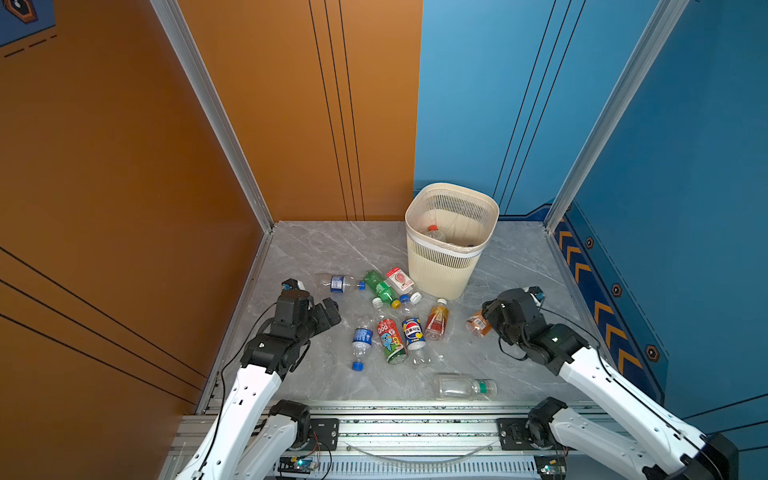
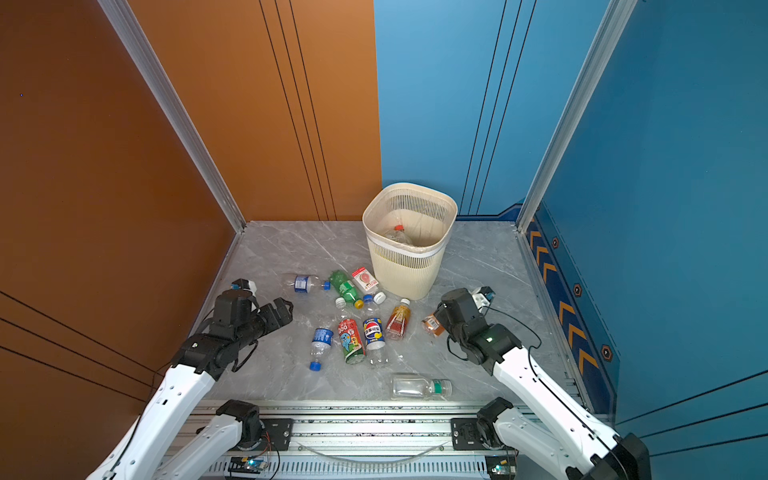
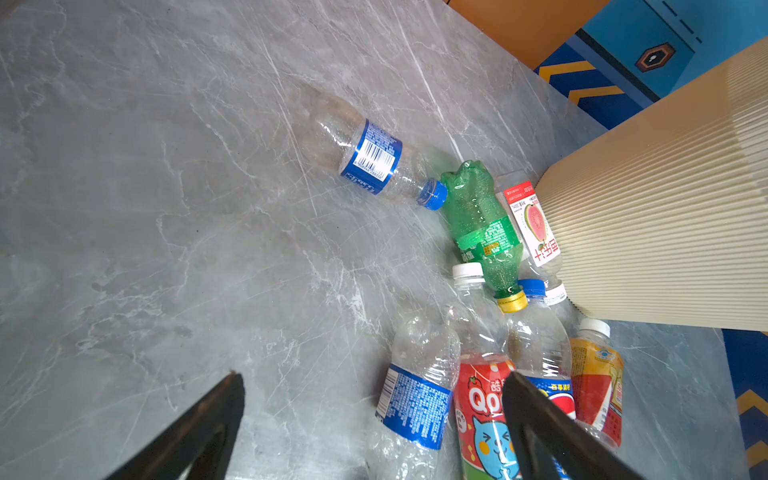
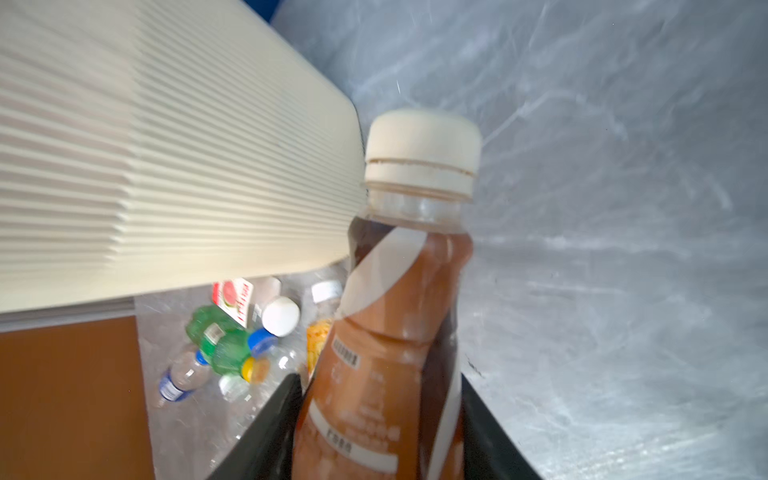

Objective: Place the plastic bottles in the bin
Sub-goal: 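Lift the Nescafe bottle with the right gripper over the bin and release, then withdraw the right arm while the left gripper lowers toward the blue-label water bottle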

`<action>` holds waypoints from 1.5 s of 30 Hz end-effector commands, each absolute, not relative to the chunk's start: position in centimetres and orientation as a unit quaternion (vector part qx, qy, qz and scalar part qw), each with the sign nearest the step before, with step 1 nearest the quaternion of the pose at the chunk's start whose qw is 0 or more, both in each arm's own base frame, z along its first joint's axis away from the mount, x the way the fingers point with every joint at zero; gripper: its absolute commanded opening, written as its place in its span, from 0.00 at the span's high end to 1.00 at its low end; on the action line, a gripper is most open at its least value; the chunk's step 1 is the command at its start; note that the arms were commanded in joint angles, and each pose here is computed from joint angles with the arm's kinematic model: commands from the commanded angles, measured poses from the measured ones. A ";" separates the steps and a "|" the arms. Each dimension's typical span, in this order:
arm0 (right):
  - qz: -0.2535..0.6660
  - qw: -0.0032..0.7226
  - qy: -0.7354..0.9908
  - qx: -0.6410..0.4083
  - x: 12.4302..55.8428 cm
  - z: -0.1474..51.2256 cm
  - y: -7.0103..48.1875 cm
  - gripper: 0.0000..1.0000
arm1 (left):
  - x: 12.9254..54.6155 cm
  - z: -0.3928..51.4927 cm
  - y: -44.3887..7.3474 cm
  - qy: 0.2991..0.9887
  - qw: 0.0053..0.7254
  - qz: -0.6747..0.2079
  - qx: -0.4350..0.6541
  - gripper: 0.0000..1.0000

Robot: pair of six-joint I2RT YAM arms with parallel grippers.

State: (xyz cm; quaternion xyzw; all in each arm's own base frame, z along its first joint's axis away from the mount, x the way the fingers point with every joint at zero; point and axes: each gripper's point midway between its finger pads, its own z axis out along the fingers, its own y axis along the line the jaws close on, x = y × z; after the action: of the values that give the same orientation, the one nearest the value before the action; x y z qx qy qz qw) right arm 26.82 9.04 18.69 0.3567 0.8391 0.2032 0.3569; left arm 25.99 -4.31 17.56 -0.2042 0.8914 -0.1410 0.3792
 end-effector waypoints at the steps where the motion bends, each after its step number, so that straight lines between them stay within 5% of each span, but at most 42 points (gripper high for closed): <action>1: 0.165 0.394 0.852 0.304 26.5 23.3 6.8 0.52 | 25.8 16.7 -4.3 0.894 0.366 -0.145 -0.212 0.03; 11: 0.222 0.497 0.818 0.183 33.3 39.1 10.3 0.53 | 25.6 16.0 -4.3 0.895 0.359 -0.148 -0.219 0.02; 16: 0.238 0.509 0.816 0.136 38.4 42.3 13.5 0.53 | 25.4 15.7 -4.2 0.895 0.356 -0.149 -0.226 0.02; 24: 0.235 0.496 0.829 0.110 45.1 41.9 16.0 0.53 | 25.3 15.8 -4.3 0.893 0.354 -0.154 -0.231 0.02; 36: 0.220 0.456 0.856 0.103 47.4 37.8 16.6 0.53 | 25.1 15.6 -4.1 0.893 0.351 -0.156 -0.236 0.02; 38: 0.218 0.443 0.864 0.099 47.6 36.8 16.8 0.48 | 25.1 15.6 -4.2 0.893 0.350 -0.156 -0.235 0.02; 41: 0.218 0.430 0.871 0.094 47.6 35.9 17.0 0.22 | 25.1 15.6 -4.2 0.893 0.349 -0.157 -0.235 0.02; 45: 0.212 0.447 0.863 0.098 46.9 37.4 16.0 0.06 | 25.0 15.6 -4.1 0.893 0.349 -0.157 -0.236 0.02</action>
State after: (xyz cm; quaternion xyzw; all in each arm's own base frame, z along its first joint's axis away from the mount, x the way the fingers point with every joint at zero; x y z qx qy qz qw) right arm 47.72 16.81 35.90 0.1026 0.8673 0.2156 0.4368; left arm 25.54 -4.25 16.26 -0.2312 0.8903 -0.1557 0.3600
